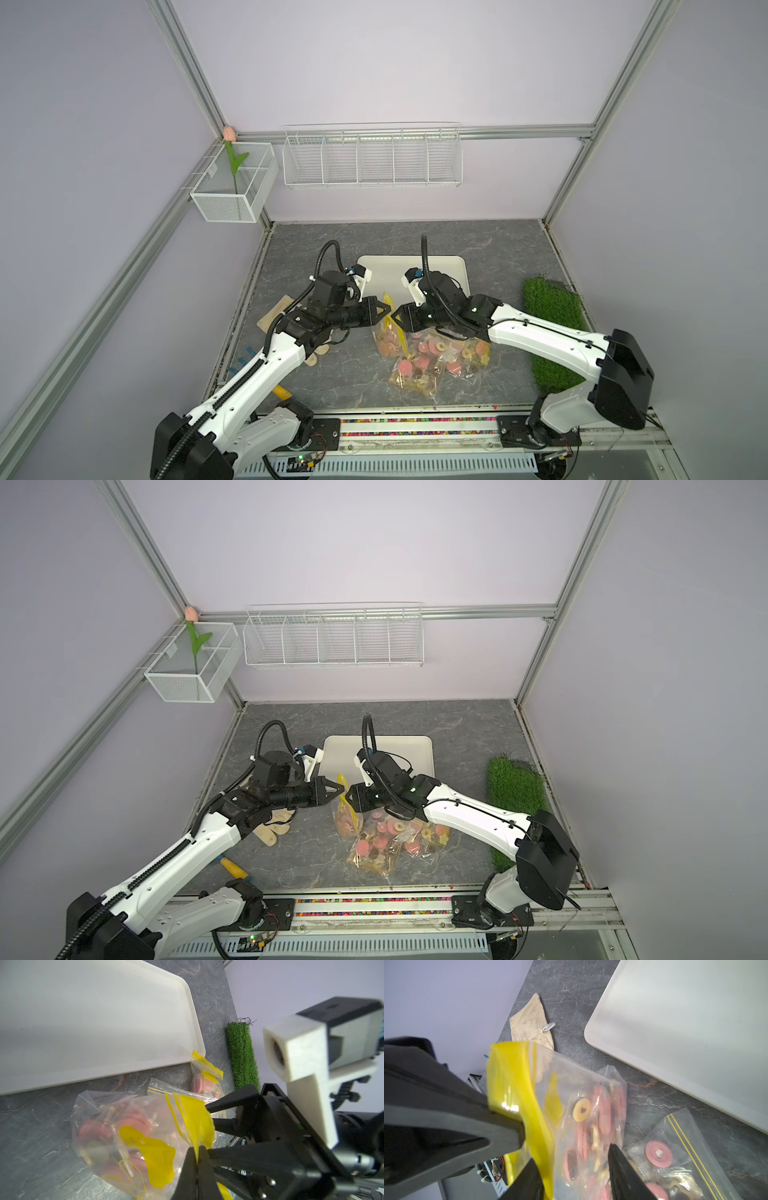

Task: Pour cookies out of the ziploc bag
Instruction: Open the ziploc bag at the center of the board.

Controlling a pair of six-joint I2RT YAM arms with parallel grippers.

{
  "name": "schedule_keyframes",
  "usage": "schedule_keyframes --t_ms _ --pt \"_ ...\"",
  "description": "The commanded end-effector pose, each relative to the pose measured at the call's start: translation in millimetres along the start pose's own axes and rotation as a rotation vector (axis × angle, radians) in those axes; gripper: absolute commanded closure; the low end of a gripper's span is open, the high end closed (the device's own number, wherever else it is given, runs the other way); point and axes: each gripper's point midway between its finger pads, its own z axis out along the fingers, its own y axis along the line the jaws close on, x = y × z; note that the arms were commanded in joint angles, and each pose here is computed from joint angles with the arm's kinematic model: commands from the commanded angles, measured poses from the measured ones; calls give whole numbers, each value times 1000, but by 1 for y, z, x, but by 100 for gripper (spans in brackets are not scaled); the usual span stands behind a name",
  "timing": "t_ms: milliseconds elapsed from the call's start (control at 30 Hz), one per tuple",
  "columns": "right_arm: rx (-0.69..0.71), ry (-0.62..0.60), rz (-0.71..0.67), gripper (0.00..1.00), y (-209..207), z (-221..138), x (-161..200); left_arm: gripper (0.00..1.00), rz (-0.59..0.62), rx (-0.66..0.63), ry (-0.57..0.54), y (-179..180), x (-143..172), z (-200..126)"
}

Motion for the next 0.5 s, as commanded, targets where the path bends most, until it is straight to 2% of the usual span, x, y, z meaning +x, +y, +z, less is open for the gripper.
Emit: schedule_keyframes --t_ms 0,200,367,467 --pt "18 58 9 56 -4 7 8 100 42 -12 -49 -9 -13 -11" --pt "6 95 5 62 -5 11 13 100 50 -27 -75 -9 -18 -15" --pt "-5 66 22 82 -7 4 7 100 82 -83 -55 -4 -15 -22" --pt "-10 49 26 87 -8 -3 3 100 101 -102 -30 -2 -12 -24"
